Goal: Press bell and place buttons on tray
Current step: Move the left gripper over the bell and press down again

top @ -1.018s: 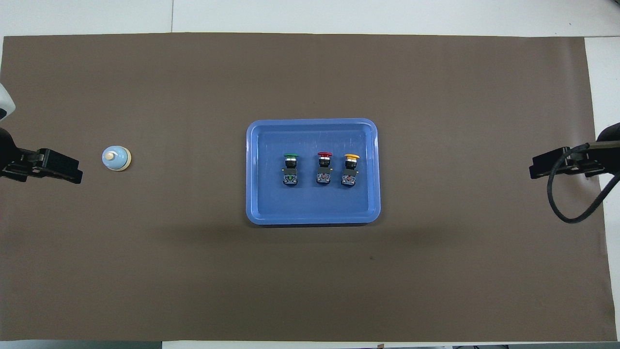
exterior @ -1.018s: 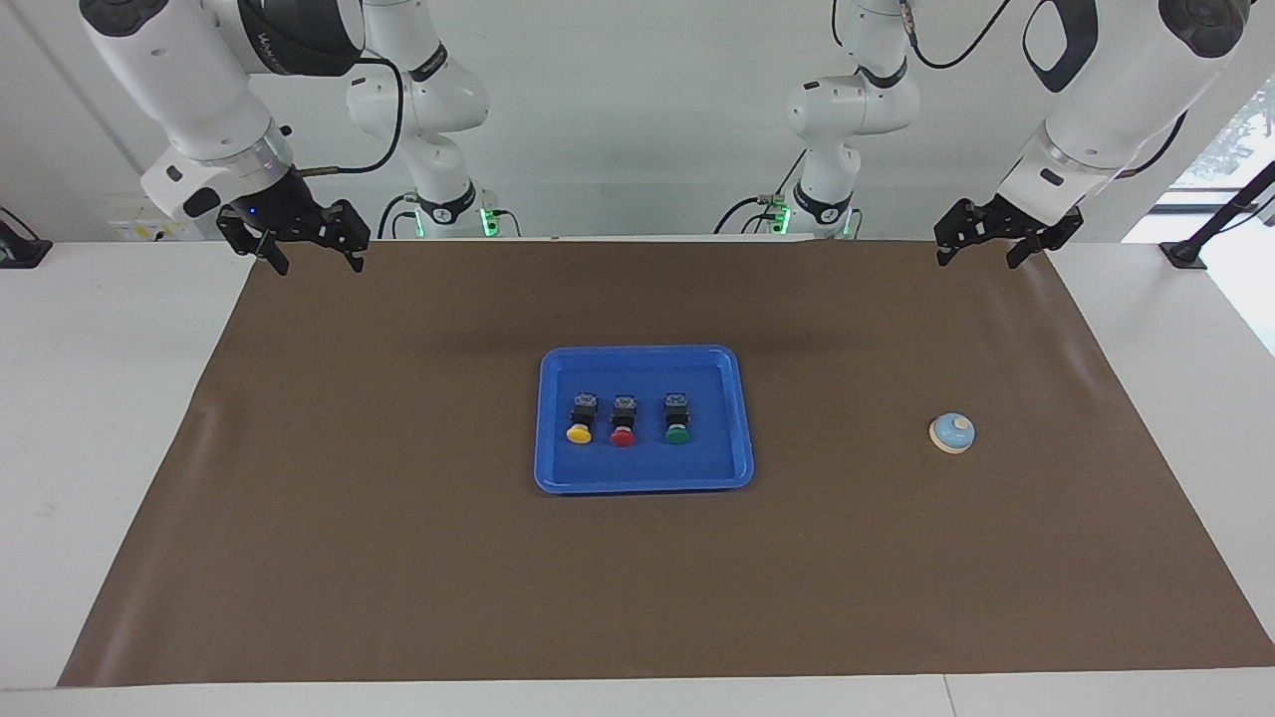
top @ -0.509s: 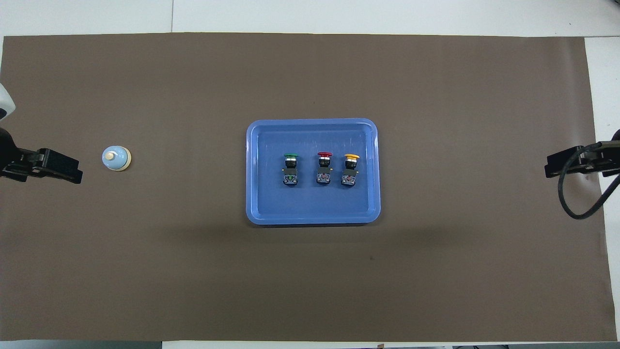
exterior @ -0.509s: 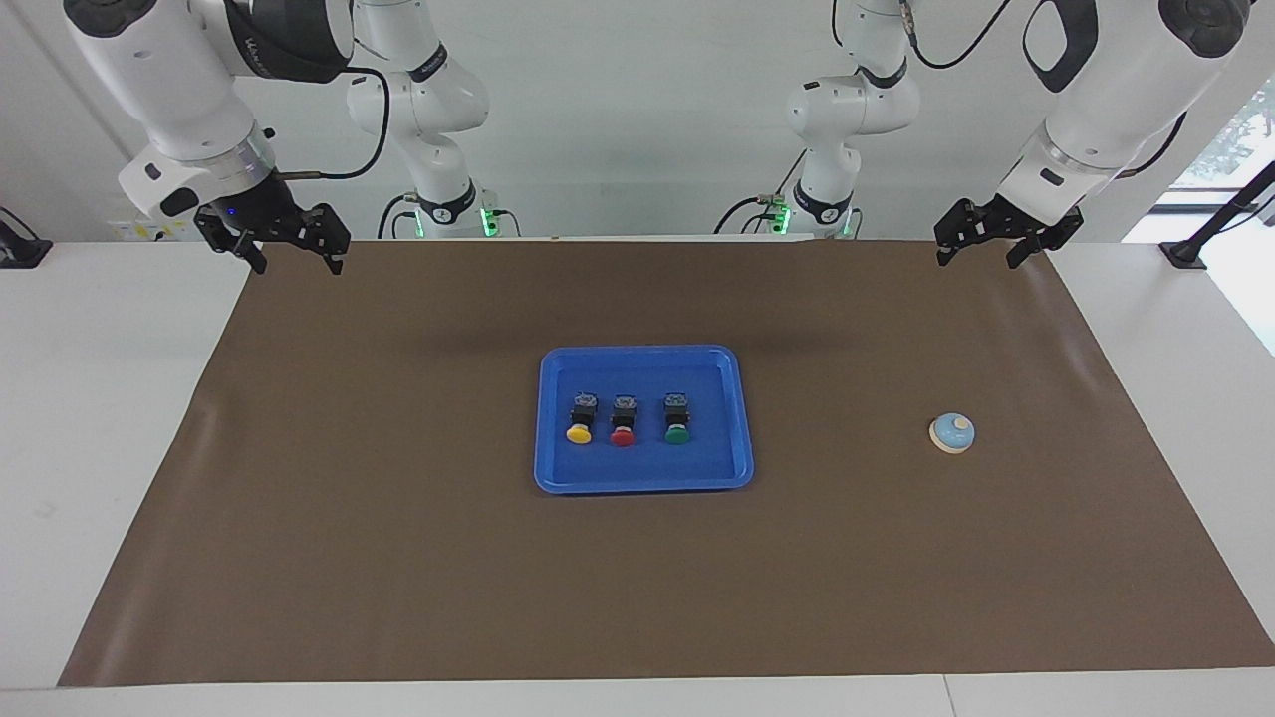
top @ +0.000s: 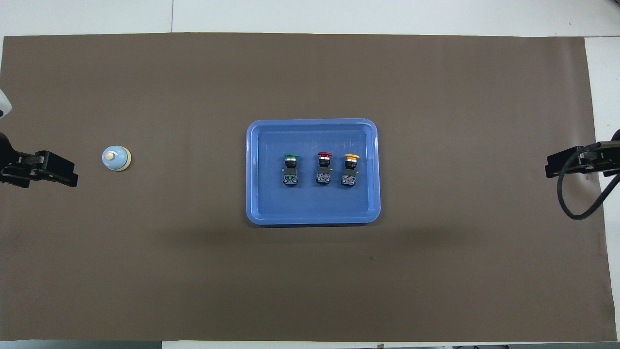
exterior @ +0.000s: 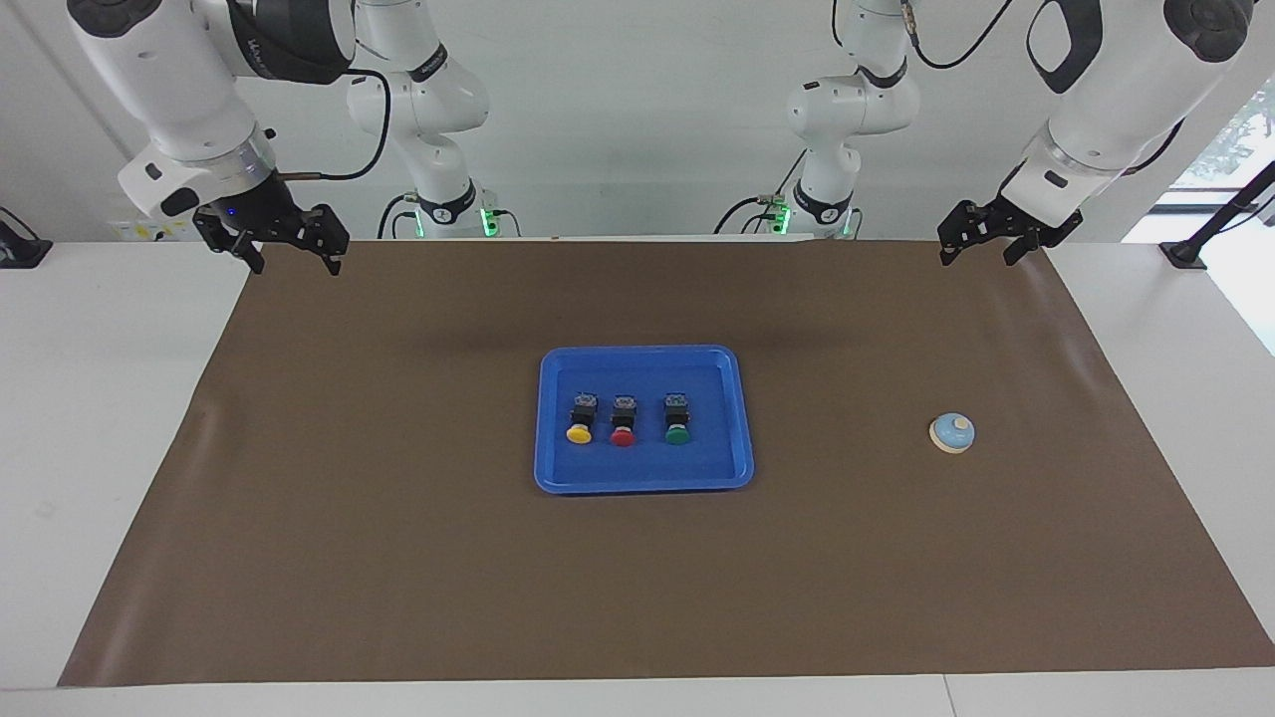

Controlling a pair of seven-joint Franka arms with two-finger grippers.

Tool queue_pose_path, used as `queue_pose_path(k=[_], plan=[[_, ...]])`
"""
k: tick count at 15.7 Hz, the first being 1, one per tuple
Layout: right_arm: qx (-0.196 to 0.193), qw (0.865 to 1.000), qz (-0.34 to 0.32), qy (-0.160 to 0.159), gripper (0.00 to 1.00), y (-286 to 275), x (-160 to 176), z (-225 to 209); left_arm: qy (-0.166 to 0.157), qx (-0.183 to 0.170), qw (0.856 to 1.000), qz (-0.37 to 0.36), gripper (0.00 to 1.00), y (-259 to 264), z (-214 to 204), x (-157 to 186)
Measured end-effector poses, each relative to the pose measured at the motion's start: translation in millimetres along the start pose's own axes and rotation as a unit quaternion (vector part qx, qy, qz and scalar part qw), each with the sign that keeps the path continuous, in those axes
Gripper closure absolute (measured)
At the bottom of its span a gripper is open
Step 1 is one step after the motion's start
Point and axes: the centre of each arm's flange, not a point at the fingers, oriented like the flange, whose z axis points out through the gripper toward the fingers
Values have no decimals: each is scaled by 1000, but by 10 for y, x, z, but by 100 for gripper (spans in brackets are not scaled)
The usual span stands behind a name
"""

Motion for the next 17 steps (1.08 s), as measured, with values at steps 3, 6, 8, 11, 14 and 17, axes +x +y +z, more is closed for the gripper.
queue_pose_path(k=[3, 6, 8, 11, 14, 17], plan=[[1, 1000, -5, 1, 0, -8, 3, -4, 25, -2, 999, -25, 76, -246, 191, 30], [2, 1000, -5, 3, 0, -15, 22, -20, 55, -2, 998, -30, 99, -295, 435, 105], [1, 1000, -6, 3, 0, -22, 34, -22, 75, -2, 997, -36, 99, -348, 686, 181], [3, 1000, -6, 3, 0, -24, 47, -19, 78, -5, 996, -46, 99, -470, 1333, 375], [8, 1000, -5, -3, 0, -37, 97, -17, 86, -8, 994, -61, 99, -661, 1817, 568], [8, 1000, -5, -7, 0, -42, 154, 27, 91, -10, 994, -65, 99, -723, 2092, 691]])
